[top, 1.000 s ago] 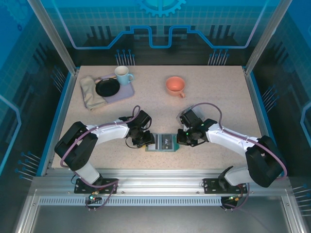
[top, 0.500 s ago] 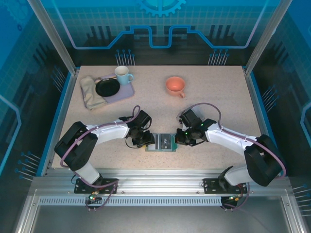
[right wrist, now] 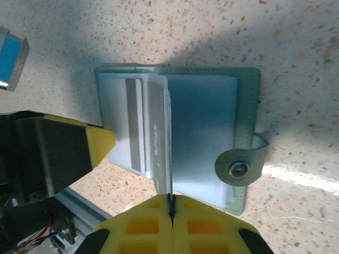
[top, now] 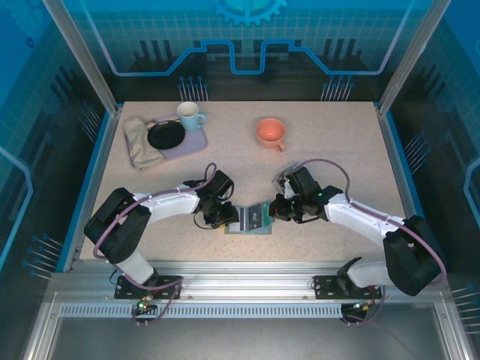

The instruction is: Put the credit cards into the card holder

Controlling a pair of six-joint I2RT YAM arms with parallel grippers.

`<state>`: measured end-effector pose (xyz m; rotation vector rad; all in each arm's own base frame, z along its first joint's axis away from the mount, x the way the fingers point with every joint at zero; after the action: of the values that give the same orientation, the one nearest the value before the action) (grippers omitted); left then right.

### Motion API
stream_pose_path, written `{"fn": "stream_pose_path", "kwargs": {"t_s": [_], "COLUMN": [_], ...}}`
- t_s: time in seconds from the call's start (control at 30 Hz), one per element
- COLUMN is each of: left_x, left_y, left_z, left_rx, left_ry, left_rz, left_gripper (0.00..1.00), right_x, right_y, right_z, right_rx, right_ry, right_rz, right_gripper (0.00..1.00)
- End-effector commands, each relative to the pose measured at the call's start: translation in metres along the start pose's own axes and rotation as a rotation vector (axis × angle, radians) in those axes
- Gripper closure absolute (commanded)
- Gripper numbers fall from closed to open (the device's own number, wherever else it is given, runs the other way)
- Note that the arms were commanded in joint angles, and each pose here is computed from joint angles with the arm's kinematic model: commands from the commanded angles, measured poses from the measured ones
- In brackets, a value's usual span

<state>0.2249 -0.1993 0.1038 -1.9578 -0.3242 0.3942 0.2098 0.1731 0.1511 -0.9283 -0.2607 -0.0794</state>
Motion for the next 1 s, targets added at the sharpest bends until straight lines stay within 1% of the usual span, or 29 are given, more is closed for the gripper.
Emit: {"fn": "stream_pose_path", "kwargs": {"t_s": [0.0, 0.17, 0.3, 0.43, 0.53, 0.63, 0.73, 0.77, 0.83, 0.9, 0.97], "left_x": [0.000, -0.001, -0.002, -0.004, -0.006, -0.006, -0.005, -0.004, -0.003, -0.002, 0.000], "left_y": [0.000, -0.005, -0.017, -0.032, -0.041, -0.046, -0.046, -0.045, -0.043, -0.040, -0.037], "left_z": [-0.005, -0.005, -0.002, 0.008, 0.014, 0.014, 0.012, 0.012, 0.008, 0.006, 0.005], "left_rx": [-0.005, -0.021, -0.041, -0.038, -0.039, -0.054, -0.053, -0.051, -0.050, -0.051, -0.050], "left_ry": [0.018, 0.019, 0.006, -0.016, -0.026, -0.025, -0.018, -0.018, -0.015, -0.012, -0.019], "left_rz": [-0.009, -0.036, -0.100, -0.179, -0.224, -0.243, -0.245, -0.242, -0.231, -0.218, -0.203], "left_gripper": [0.63, 0.65, 0.64, 0.60, 0.54, 0.51, 0.50, 0.50, 0.50, 0.50, 0.51], "right_x": [0.003, 0.008, 0.011, 0.015, 0.014, 0.011, 0.009, 0.009, 0.010, 0.011, 0.010], "right_y": [0.001, 0.002, 0.016, 0.031, 0.030, 0.020, 0.011, 0.009, 0.008, 0.012, 0.020], "right_z": [0.005, 0.015, 0.023, 0.033, 0.026, 0.019, 0.014, 0.015, 0.019, 0.023, 0.022], "right_rx": [0.078, 0.119, 0.129, 0.133, 0.045, -0.059, -0.144, -0.144, -0.100, -0.030, 0.001], "right_ry": [0.008, -0.027, -0.047, -0.070, -0.054, -0.057, -0.084, -0.100, -0.120, -0.114, -0.087], "right_rz": [0.007, 0.005, 0.042, 0.077, 0.071, 0.061, 0.066, 0.062, 0.040, 0.025, 0.022], "right_gripper": [0.96, 0.95, 0.95, 0.96, 0.96, 0.96, 0.96, 0.96, 0.95, 0.95, 0.96]}}
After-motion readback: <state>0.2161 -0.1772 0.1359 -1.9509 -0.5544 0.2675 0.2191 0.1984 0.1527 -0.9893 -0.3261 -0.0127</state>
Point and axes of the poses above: each hand's point on the last joint's axis, 136 mm out from that joint toward the fingers, its own y axis out along the fingers, its own z axis along the line the jaws close on, x = y × z, the point moved 9 cm from there along -y, back along the fingers, and after that the axes turned 13 degrees about -y, right-handed, at the moved point
